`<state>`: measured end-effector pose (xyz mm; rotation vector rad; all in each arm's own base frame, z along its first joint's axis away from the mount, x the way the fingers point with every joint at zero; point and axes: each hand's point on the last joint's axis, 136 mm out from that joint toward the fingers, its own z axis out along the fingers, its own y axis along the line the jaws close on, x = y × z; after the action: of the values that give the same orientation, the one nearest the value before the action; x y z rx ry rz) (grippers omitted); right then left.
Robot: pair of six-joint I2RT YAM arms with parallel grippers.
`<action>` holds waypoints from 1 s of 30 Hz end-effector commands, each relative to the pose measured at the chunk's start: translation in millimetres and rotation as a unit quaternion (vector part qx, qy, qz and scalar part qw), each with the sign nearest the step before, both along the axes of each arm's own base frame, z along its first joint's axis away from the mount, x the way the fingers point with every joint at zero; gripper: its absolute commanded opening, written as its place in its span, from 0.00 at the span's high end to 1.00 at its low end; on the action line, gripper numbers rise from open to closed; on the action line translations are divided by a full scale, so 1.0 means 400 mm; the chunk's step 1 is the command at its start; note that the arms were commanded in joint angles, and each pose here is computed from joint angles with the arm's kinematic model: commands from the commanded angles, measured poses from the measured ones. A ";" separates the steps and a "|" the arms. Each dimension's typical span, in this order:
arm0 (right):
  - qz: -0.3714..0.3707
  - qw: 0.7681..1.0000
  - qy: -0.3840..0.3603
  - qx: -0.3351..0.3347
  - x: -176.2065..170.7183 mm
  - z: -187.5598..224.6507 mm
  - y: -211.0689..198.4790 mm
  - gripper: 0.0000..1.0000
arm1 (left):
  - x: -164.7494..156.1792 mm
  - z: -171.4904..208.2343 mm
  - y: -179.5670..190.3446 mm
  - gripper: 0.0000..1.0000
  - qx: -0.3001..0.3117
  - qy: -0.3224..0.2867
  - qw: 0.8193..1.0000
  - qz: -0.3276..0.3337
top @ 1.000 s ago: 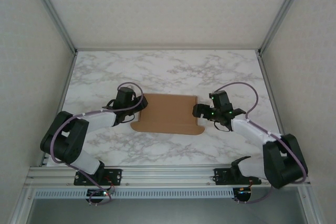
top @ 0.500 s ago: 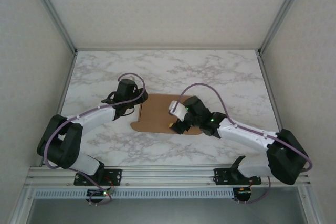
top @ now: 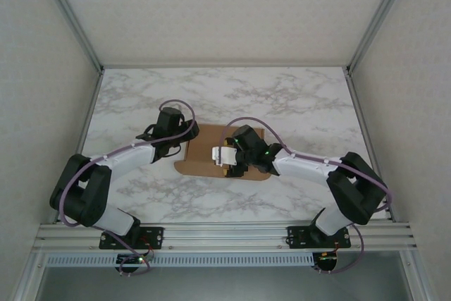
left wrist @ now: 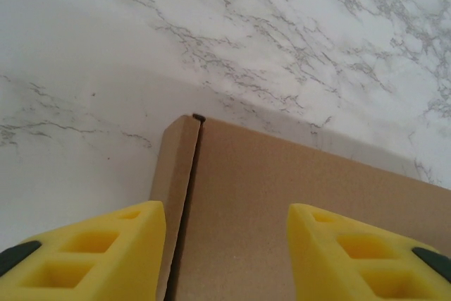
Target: Fold the paper box
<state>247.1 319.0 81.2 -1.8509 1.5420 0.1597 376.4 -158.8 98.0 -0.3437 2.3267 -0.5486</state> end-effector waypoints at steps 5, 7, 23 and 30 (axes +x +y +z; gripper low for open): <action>0.017 0.997 -0.004 -0.070 -0.006 -0.083 -0.012 0.26 | -0.018 -0.075 -0.017 0.52 -0.021 0.033 0.999 0.000; 0.016 0.995 0.003 -0.094 -0.010 -0.112 -0.022 0.33 | -0.020 -0.084 -0.019 0.53 -0.023 0.038 0.999 -0.001; -0.047 0.985 0.105 0.125 -0.003 0.105 0.049 0.34 | 0.014 0.036 0.024 0.50 -0.005 -0.007 1.000 0.016; -0.260 0.898 0.160 0.318 0.129 0.328 -0.071 0.31 | 0.023 0.056 0.041 0.48 -0.004 -0.006 1.000 0.007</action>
<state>285.6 303.5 190.2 -1.2077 1.7178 0.5310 389.2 -146.3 118.2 -0.3848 2.2878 -0.5617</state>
